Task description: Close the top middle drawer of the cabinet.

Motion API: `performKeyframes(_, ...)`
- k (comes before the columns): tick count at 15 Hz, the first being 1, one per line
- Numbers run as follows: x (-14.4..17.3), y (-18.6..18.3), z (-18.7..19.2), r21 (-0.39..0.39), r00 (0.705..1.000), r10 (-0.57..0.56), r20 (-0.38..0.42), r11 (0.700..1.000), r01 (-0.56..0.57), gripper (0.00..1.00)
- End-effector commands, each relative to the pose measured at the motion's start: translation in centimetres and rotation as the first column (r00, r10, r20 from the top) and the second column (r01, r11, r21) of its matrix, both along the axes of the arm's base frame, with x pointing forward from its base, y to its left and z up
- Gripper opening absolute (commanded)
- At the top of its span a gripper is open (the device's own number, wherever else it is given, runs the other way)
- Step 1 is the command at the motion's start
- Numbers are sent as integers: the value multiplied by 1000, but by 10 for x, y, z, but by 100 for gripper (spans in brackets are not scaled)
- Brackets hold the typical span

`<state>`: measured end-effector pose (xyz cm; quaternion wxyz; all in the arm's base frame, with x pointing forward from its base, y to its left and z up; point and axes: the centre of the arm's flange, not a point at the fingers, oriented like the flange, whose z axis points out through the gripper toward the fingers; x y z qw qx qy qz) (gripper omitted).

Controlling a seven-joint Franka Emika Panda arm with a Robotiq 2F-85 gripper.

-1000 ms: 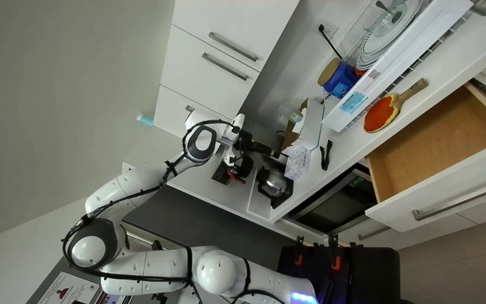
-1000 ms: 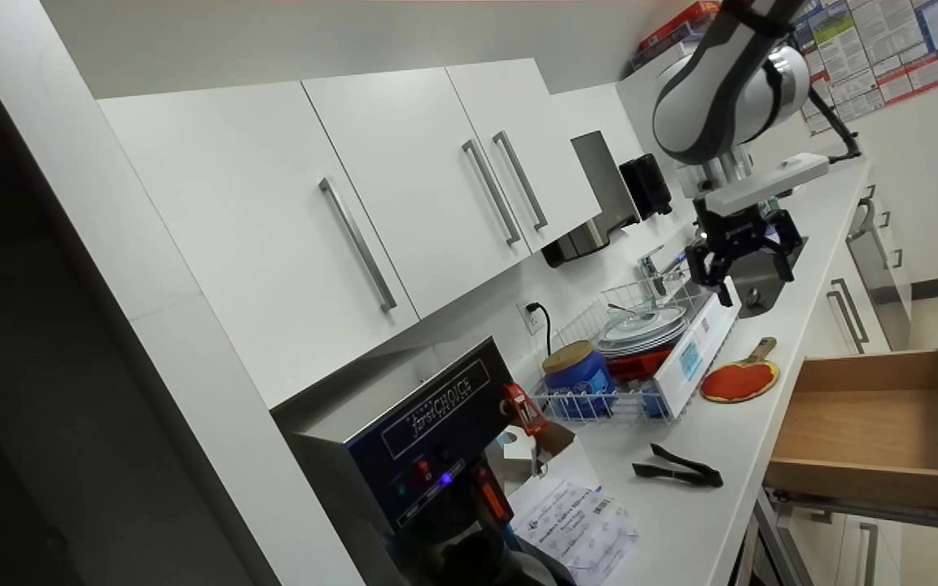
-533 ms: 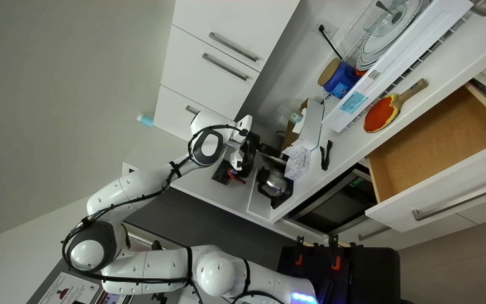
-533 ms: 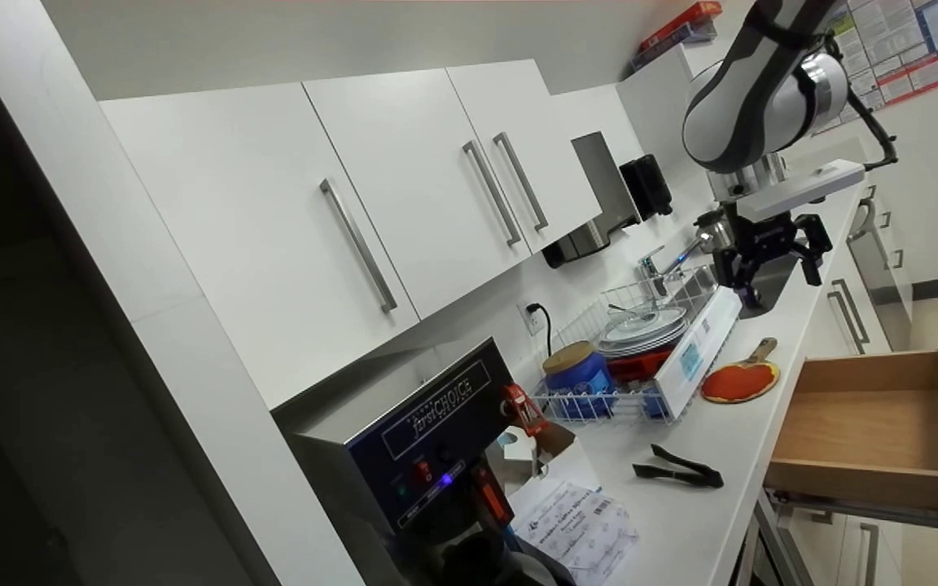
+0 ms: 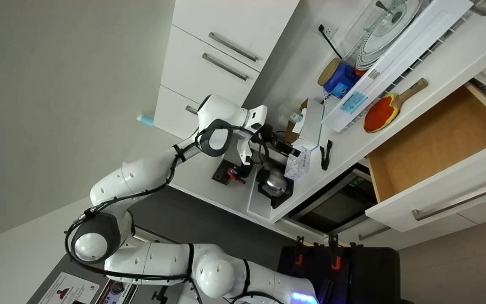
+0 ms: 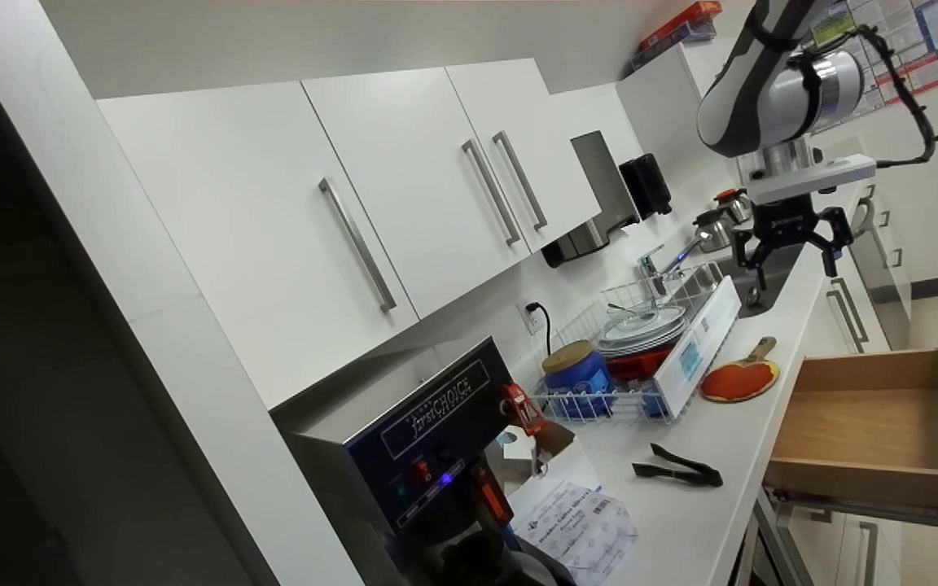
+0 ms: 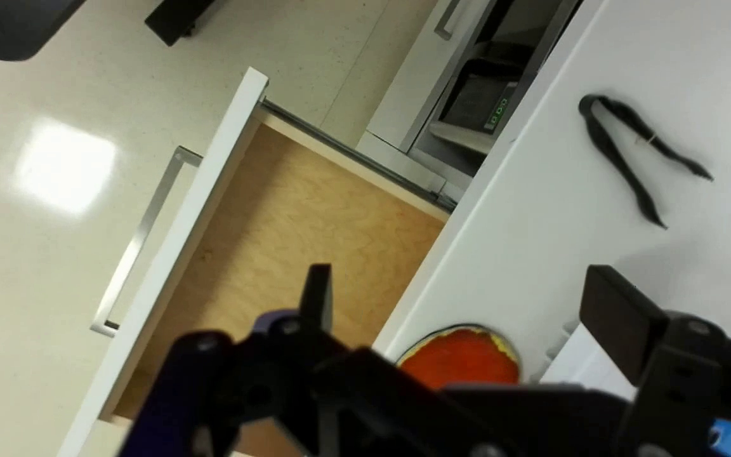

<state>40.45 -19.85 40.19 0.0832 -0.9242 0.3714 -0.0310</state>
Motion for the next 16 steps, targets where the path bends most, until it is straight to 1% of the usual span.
performKeyframes(1,11,-85,-26,107,984,-171,-43,979,174,100)
performKeyframes(3,-2,-126,-55,164,959,-274,-65,946,281,100)
performKeyframes(5,-17,-154,-88,226,925,-368,-94,897,380,100)
performKeyframes(7,-29,-170,-122,291,883,-453,-122,834,468,100)
performKeyframes(10,-46,-183,-169,391,814,-561,-152,722,571,100)
performKeyframes(11,-51,-185,-179,411,797,-584,-157,695,590,100)
performKeyframes(12,-55,-184,-184,415,789,-593,-158,686,598,100)
performKeyframes(13,-60,-174,-176,369,799,-582,-152,716,592,100)
performKeyframes(14,-63,-177,-184,375,790,-592,-160,704,603,100)
performKeyframes(16,-63,-180,-189,376,785,-597,-166,697,610,100)
